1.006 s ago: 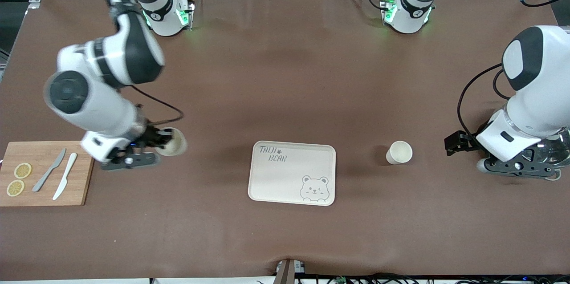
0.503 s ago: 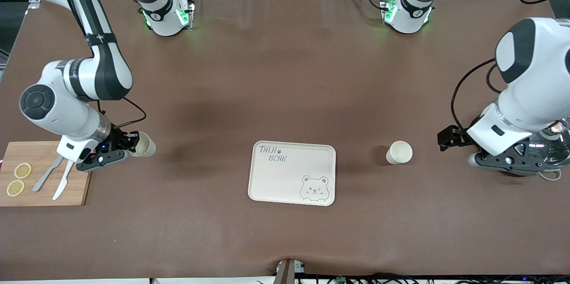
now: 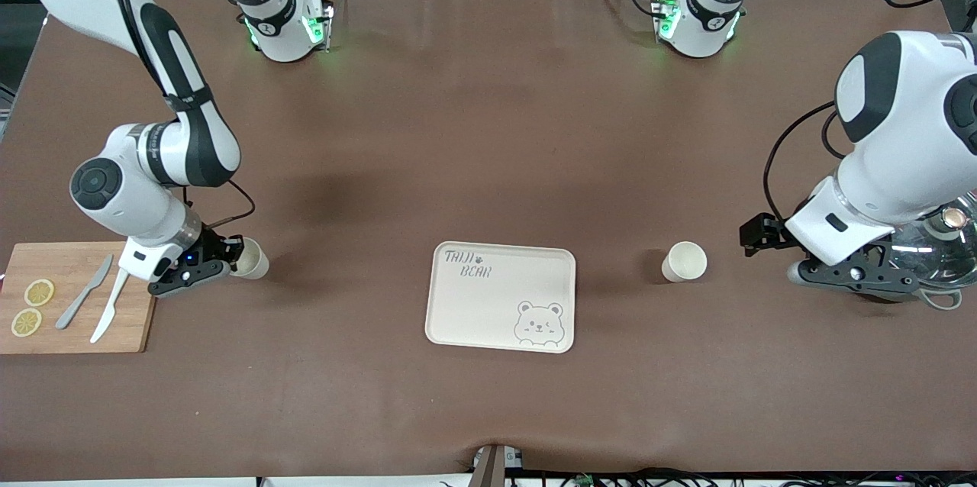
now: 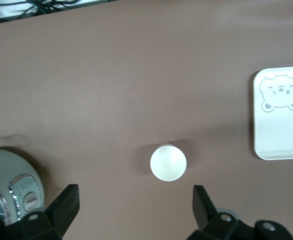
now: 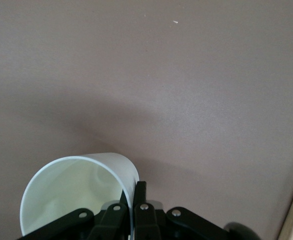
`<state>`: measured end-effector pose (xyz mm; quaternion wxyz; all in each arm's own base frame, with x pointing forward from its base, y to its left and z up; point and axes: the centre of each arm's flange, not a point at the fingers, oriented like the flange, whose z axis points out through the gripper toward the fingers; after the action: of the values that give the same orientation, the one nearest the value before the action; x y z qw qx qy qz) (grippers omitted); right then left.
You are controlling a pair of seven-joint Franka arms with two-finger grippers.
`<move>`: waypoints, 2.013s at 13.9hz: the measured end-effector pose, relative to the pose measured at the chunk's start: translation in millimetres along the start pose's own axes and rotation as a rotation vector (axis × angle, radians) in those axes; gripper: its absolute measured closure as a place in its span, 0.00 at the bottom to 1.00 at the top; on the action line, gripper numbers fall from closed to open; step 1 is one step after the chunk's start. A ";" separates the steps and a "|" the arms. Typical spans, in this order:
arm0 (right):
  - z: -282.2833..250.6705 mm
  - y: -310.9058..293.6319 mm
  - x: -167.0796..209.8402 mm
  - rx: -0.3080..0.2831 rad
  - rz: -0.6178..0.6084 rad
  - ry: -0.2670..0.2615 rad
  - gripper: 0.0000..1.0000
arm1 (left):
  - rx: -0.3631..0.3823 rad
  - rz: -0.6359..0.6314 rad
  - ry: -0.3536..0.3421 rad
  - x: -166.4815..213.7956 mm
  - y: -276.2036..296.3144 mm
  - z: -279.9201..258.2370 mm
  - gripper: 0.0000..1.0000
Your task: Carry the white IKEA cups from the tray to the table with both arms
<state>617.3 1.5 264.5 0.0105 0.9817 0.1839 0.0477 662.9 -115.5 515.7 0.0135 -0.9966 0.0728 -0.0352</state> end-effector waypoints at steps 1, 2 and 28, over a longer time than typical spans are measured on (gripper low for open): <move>6.6 0.3 0.2 -0.003 -0.004 0.006 0.97 | -0.007 -0.002 -0.003 -0.1 0.5 0.9 0.00; 12.8 -0.2 0.7 -0.005 -0.006 0.012 0.97 | -0.010 -0.005 -0.004 -0.1 -0.4 1.4 0.00; -377.9 26.3 -45.5 0.102 0.292 -0.225 0.00 | -0.014 0.018 -0.070 -4.5 -5.9 15.5 0.00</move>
<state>547.7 -38.2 637.4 -0.0256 0.9964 0.0395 -0.0706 660.5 -108.7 500.2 0.0094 -0.9966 0.0817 0.0004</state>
